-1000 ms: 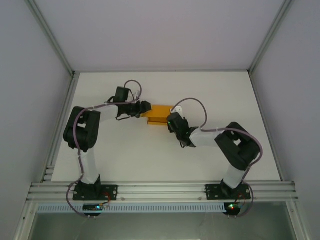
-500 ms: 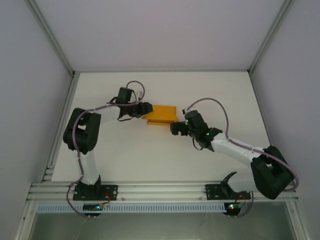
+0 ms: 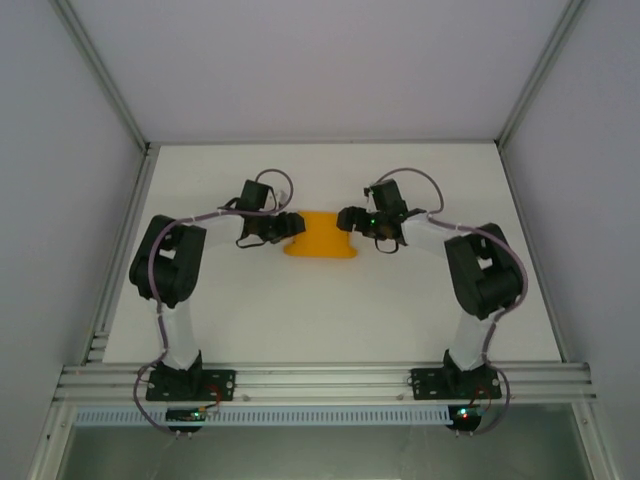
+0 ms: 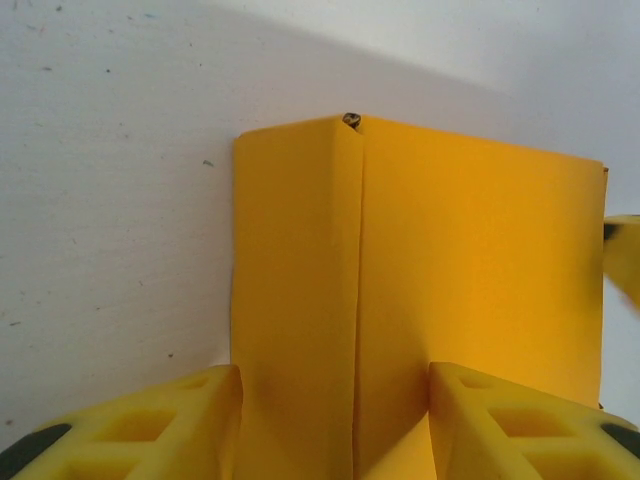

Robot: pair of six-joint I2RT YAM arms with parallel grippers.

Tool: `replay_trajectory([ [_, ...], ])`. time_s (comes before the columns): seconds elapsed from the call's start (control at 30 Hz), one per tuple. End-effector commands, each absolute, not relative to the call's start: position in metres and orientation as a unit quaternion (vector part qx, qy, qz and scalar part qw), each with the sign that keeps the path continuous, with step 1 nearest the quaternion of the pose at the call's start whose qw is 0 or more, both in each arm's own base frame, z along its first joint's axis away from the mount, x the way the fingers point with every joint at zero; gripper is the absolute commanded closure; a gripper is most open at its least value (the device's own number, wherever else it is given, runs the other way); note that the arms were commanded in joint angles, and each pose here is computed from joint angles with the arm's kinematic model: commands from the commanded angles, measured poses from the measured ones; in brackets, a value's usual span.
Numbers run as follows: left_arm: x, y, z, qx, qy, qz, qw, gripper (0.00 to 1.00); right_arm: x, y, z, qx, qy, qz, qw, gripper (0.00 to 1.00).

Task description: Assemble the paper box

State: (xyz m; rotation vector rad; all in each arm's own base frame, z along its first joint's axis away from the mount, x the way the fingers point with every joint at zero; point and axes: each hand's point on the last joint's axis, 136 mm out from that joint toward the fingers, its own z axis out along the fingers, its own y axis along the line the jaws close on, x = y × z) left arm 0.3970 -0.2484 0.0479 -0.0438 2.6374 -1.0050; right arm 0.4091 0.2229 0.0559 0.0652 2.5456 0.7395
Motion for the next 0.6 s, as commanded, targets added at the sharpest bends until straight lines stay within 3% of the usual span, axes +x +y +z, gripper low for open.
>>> replay_trajectory([
  [0.0, 0.372, -0.228, 0.007, -0.03, 0.952, -0.284, 0.105, 0.5, 0.395, 0.23, 0.034, 0.031, 0.938, 0.291, 0.186, 0.26],
  [0.07, 0.372, -0.231, 0.007, -0.025, 0.95, -0.293, 0.104, 0.5, 0.392, 0.224, 0.023, 0.038, 0.943, 0.28, 0.176, 0.32],
  [0.33, 0.378, -0.231, 0.007, -0.03, 0.939, -0.326, 0.106, 0.55, 0.393, 0.22, 0.032, 0.045, 0.932, 0.308, 0.183, 0.3],
  [0.5, 0.375, -0.232, 0.01, -0.06, 0.909, -0.401, 0.098, 0.63, 0.397, 0.239, 0.066, 0.035, 0.902, 0.384, 0.193, 0.08],
  [0.57, 0.374, -0.231, 0.012, -0.071, 0.895, -0.431, 0.093, 0.67, 0.4, 0.244, 0.077, 0.05, 0.892, 0.408, 0.188, 0.03],
])
